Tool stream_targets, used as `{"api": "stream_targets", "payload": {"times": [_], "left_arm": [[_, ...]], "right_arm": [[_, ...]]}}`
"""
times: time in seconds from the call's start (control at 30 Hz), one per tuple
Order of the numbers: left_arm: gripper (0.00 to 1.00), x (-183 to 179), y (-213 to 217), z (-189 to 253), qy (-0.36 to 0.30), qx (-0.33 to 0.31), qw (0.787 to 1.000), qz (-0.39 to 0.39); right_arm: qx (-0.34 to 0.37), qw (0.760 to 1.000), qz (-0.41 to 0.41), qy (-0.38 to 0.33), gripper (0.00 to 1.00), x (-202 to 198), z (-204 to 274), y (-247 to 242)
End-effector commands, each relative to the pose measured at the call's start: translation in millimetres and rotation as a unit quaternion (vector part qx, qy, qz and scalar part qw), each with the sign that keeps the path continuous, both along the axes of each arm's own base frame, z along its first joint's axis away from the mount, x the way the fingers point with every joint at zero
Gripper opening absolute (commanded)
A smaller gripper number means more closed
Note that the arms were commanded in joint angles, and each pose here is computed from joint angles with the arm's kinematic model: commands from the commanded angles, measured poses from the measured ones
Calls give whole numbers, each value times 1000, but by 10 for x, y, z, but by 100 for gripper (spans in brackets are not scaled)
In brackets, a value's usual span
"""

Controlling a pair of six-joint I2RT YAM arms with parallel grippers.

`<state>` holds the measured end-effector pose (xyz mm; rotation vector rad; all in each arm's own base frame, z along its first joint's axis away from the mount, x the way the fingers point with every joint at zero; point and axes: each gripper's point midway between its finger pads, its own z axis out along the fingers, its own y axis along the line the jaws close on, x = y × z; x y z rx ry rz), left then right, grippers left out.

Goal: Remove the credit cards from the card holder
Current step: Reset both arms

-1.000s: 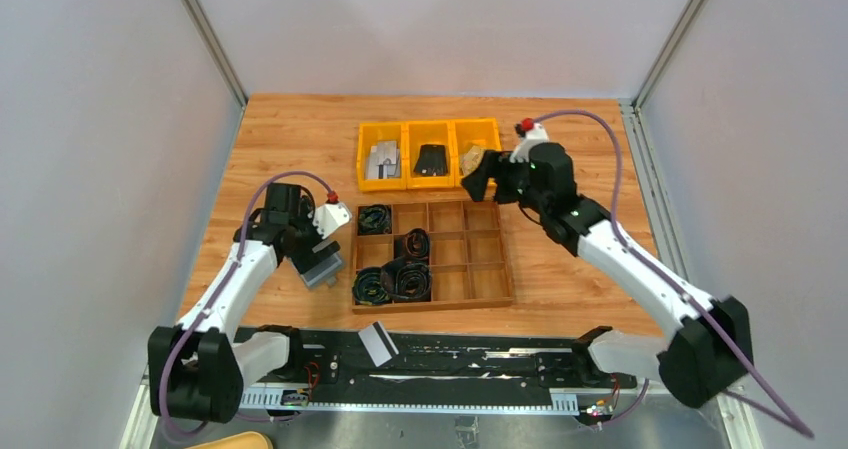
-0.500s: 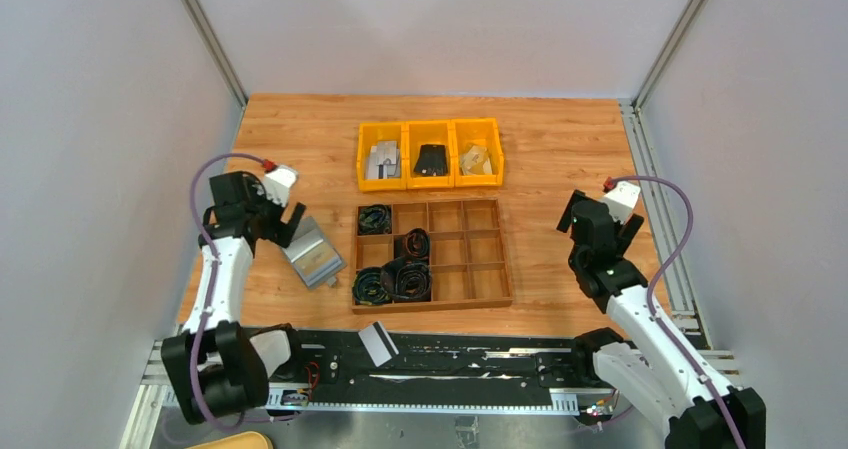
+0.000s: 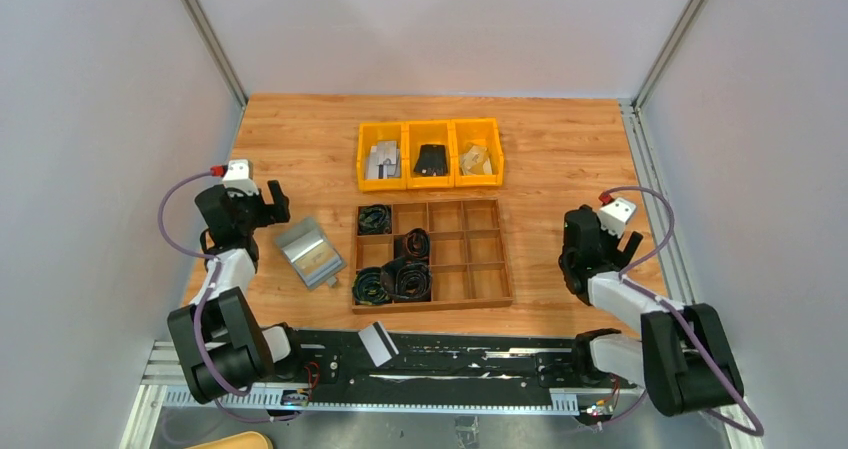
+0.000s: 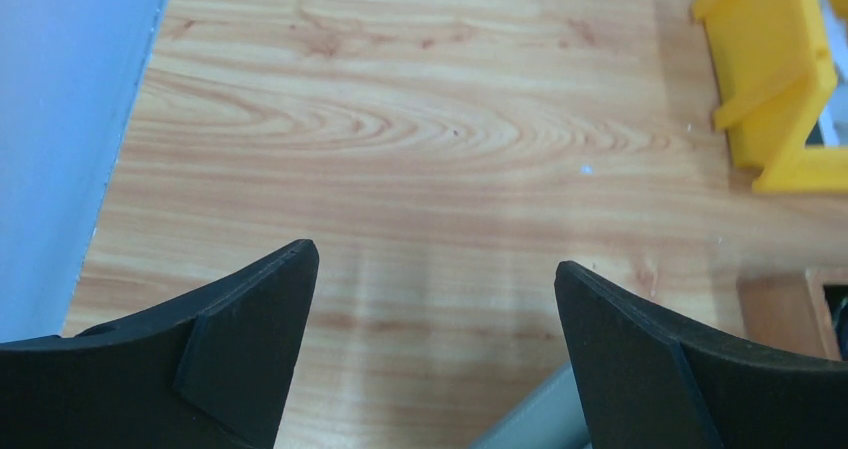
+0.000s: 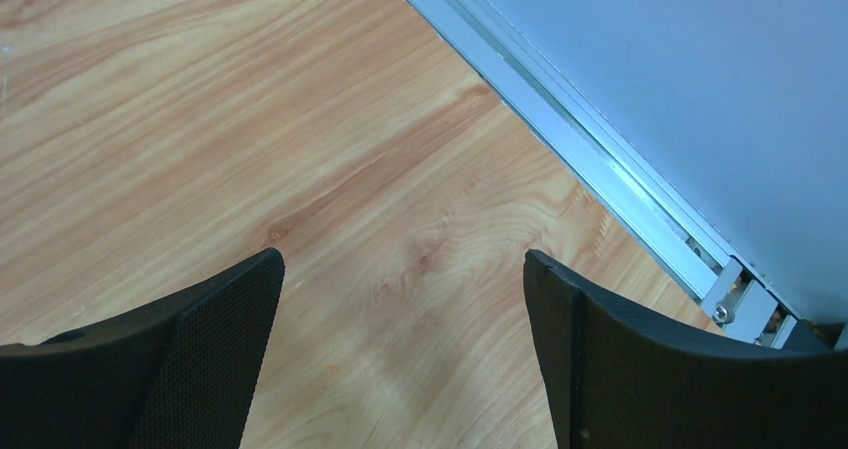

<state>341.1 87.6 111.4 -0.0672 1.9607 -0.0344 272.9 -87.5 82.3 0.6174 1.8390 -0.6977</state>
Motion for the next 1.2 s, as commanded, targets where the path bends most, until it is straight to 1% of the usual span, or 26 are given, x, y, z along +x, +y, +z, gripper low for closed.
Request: {"api": "stream_targets", "payload": {"times": [0.0, 0.1, 0.27, 0.47, 0.53, 0.6, 0.7, 0.77, 0.83, 0.87, 0.97, 1.07, 1.17], "left_arm": [[100, 195, 110, 267, -58, -20, 997, 37], [100, 200, 166, 323, -77, -19, 995, 56], [100, 222, 212, 403, -112, -22, 991, 74], [100, 218, 193, 412, -116, -26, 990, 73], [100, 183, 181, 420, -119, -27, 990, 73], [100, 151, 112, 408, -119, -40, 990, 64], [100, 123, -90, 265, -105, -65, 992, 34], [100, 96, -140, 181, -110, -51, 992, 34], [100, 55, -192, 161, -132, -42, 990, 32], [100, 48, -238, 153, -137, -42, 989, 27], [100, 102, -456, 173, -150, -36, 988, 0], [100, 172, -742, 63, -141, 7, 989, -31], [100, 139, -908, 0, -167, 52, 983, -47]], "right_arm": [[-10, 998, 22, -58, 92, 243, 155, 8], [-26, 997, 36, -59, 92, 315, 184, 17], [-40, 992, 96, -74, 92, 409, 142, 128], [-50, 985, 158, -56, 93, 557, 124, 280], [-48, 981, 180, -56, 91, 580, 114, 343], [-49, 973, 222, -48, 88, 643, 86, 455], [-49, 966, 251, -45, 88, 703, 41, 515], [-40, 965, 255, -44, 88, 657, -40, 522], [-57, 962, 257, -66, 90, 657, -10, 509], [-65, 961, 258, -75, 92, 669, 19, 511], [-59, 962, 258, -66, 94, 670, 8, 523], [-57, 962, 259, -59, 95, 664, -12, 524], [-59, 962, 258, -62, 95, 672, -12, 518]]}}
